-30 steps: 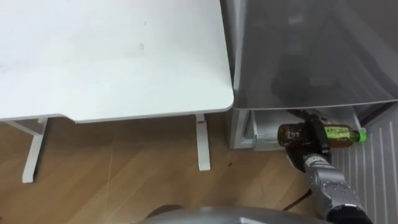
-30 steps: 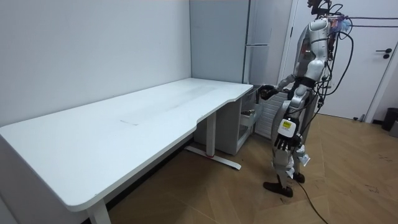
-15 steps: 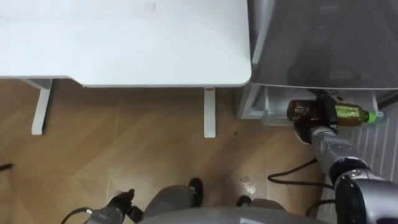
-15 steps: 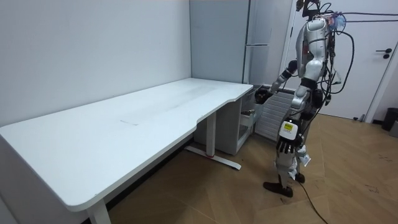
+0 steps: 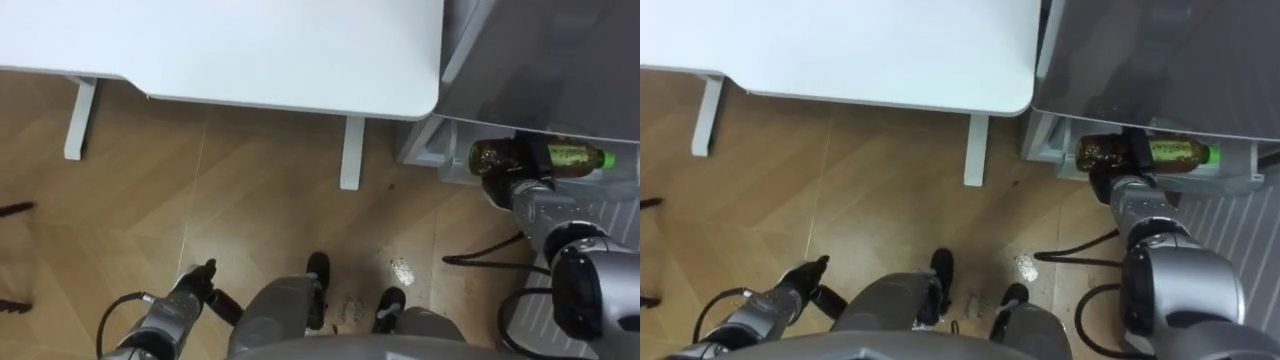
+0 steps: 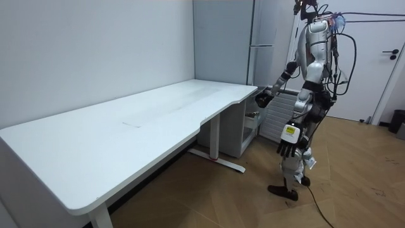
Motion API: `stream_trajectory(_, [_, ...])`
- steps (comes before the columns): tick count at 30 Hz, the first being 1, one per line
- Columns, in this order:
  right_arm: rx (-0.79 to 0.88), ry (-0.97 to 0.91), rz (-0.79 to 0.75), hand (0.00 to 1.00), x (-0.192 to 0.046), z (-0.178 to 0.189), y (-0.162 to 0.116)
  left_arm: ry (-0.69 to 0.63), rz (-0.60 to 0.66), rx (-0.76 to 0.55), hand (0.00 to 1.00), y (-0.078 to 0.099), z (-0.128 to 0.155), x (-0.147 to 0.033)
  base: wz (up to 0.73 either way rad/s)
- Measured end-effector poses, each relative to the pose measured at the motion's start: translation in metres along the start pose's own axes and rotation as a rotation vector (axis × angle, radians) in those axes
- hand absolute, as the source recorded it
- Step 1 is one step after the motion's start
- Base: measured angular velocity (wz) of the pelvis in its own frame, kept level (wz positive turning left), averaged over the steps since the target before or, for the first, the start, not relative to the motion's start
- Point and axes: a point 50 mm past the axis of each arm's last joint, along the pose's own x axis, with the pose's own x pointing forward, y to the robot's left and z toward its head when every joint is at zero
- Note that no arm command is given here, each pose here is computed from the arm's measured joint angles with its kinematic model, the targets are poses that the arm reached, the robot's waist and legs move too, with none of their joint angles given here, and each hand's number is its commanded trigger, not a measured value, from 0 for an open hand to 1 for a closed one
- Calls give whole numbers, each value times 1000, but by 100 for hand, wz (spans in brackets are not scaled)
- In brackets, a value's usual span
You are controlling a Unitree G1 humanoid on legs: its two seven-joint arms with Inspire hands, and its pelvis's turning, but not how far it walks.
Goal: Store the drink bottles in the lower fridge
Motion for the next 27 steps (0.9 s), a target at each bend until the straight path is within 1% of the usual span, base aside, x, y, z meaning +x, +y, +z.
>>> stream_trajectory(4, [-3, -11, 19, 100, 0, 6, 9, 8, 1, -14, 0, 4, -3, 0, 0])
stream_trajectory(7, [-22, -29, 24, 100, -1, 13, 16, 14, 5, -48, 0, 7, -5, 0, 0])
stream_trajectory(8, [-19, -34, 22, 80, -1, 15, 16, 16, 7, -60, 0, 8, -6, 0, 8])
stream_trajectory(9, [-8, -39, 16, 16, -1, 17, 16, 19, 7, -68, 0, 8, -7, -1, 12])
stream_trajectory(10, [-5, -40, 11, 0, -1, 18, 16, 21, 8, -68, 0, 8, -8, -1, 18])
stream_trajectory(15, [43, -50, 13, 0, -2, 22, 27, 7, 2, -68, 0, 9, -7, -1, 8])
stream_trajectory(20, [66, -55, 4, 0, -2, 25, 31, 13, -9, -67, 0, 8, -10, -1, 3])
stream_trajectory(24, [71, -56, -12, 0, -2, 26, 31, 28, 6, -62, 0, 14, -18, -3, 3])
stream_trajectory(27, [106, -58, -27, 0, -2, 28, 29, 40, 14, -62, 0, 16, -22, -4, 7])
